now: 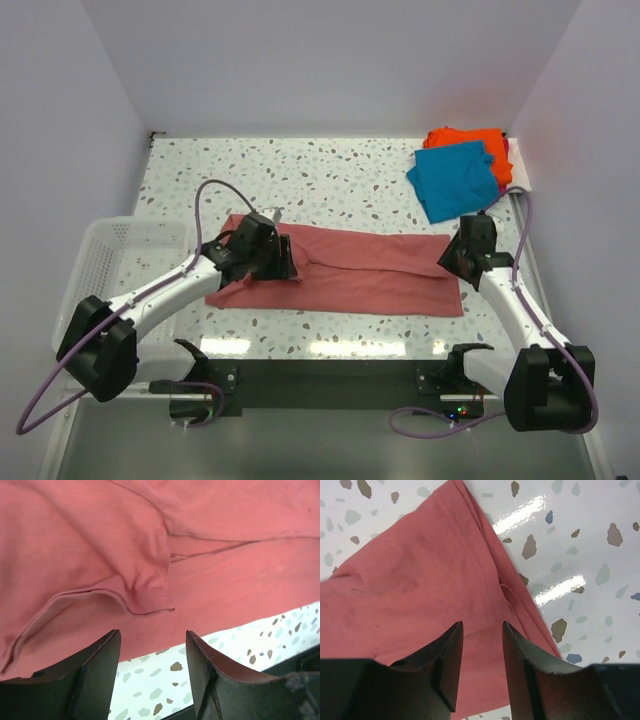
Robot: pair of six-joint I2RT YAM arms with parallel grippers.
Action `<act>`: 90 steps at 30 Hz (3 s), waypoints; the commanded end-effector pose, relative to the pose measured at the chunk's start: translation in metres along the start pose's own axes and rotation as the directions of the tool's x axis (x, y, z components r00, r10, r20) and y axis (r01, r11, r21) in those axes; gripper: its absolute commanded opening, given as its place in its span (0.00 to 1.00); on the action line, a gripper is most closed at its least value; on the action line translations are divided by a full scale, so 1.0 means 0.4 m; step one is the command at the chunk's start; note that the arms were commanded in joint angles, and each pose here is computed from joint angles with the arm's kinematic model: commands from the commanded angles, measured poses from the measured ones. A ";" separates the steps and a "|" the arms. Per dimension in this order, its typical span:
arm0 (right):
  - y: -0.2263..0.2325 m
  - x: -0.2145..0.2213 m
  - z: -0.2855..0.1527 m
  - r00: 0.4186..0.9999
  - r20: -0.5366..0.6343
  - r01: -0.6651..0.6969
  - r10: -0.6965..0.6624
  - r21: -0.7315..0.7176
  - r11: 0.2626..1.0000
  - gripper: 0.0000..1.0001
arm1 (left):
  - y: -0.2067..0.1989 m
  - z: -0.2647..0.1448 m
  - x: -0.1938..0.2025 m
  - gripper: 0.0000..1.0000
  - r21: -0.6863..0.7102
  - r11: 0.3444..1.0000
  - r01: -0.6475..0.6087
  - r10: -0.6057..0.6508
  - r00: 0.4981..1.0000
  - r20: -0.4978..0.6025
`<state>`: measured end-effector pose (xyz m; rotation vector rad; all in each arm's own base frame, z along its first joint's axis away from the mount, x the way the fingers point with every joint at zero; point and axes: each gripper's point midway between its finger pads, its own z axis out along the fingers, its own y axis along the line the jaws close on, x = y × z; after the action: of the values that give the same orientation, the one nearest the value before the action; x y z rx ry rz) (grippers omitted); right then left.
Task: Fold and stack the t-shirts
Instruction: Fold the tshirt
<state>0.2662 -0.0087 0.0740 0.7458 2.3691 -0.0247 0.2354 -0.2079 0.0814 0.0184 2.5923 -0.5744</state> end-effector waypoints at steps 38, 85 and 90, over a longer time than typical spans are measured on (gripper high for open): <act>0.439 0.138 -0.096 0.945 0.035 0.302 -0.324 -0.470 0.830 0.34 | 0.413 0.115 -0.365 0.33 -0.488 0.776 0.399 -0.282 0.913 0.296; 0.243 0.091 0.130 0.897 -0.110 0.429 -0.428 -0.012 0.903 0.44 | 0.275 0.061 -0.187 0.19 -0.387 0.786 0.482 -0.382 0.871 0.309; 0.216 0.170 0.116 0.905 -0.181 0.378 -0.385 -0.073 0.923 0.45 | 0.330 0.177 -0.207 0.18 -0.519 0.731 0.443 -0.379 0.896 0.231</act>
<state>0.3169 0.0850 0.0181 0.2195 2.6170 -0.1483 0.3163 -0.1072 0.0132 -0.7255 2.6191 0.0610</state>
